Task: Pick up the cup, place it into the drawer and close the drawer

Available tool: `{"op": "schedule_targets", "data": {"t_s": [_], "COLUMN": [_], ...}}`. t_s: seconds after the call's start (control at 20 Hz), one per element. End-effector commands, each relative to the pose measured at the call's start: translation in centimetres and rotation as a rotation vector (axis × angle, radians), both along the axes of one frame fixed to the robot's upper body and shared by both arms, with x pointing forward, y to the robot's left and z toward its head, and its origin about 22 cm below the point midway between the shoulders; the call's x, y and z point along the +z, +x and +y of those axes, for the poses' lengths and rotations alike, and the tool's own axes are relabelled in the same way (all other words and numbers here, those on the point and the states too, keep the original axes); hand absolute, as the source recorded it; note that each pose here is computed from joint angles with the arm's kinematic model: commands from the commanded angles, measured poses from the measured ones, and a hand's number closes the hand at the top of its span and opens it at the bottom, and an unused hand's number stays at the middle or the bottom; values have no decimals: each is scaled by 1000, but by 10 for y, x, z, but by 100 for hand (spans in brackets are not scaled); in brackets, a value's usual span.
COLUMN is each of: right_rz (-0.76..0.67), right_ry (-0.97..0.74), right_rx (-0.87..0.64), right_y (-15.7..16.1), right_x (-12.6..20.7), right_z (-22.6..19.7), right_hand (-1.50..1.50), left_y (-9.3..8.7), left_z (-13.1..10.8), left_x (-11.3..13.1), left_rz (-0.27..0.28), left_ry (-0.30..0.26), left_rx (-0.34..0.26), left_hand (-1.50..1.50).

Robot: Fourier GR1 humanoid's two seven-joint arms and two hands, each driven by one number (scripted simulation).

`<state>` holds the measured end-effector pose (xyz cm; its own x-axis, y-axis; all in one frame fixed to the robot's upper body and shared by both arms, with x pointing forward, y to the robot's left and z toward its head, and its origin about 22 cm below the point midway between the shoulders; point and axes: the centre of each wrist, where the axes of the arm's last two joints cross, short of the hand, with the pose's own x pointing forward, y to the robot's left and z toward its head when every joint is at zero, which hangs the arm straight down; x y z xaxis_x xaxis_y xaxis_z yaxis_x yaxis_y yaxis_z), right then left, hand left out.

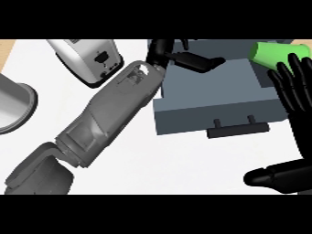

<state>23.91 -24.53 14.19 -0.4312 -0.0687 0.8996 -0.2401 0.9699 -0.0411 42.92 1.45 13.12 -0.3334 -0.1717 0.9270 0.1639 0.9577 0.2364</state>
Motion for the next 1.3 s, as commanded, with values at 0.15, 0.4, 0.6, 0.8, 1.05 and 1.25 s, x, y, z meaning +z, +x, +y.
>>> {"op": "schedule_targets", "data": {"t_s": [0.15, 0.4, 0.6, 0.8, 1.05, 1.25], "right_rz": [0, -7, 23, 24, 12, -1], "right_ry": [24, 37, 77, 69, -19, -211], "right_rx": [34, 40, 74, 69, 86, 97], "right_y": [1, 6, 0, -7, -19, -31], "right_x": [2, 4, 7, -3, 6, 9], "right_z": [10, -3, -8, -18, -27, -32], "right_hand": [-150, -150, -150, -150, 150, 150], "left_y": [-1, -7, -10, -5, -13, -8], "left_z": [-6, -3, -12, -6, 1, 48], "left_x": [6, -8, 10, 15, 18, 22], "left_rz": [6, -20, -63, -86, -18, -41], "left_ry": [1, -108, -222, -313, -373, -407], "left_rx": [26, -35, -67, -109, -101, -58], "left_hand": [-150, -150, -150, -150, -150, -150]}}
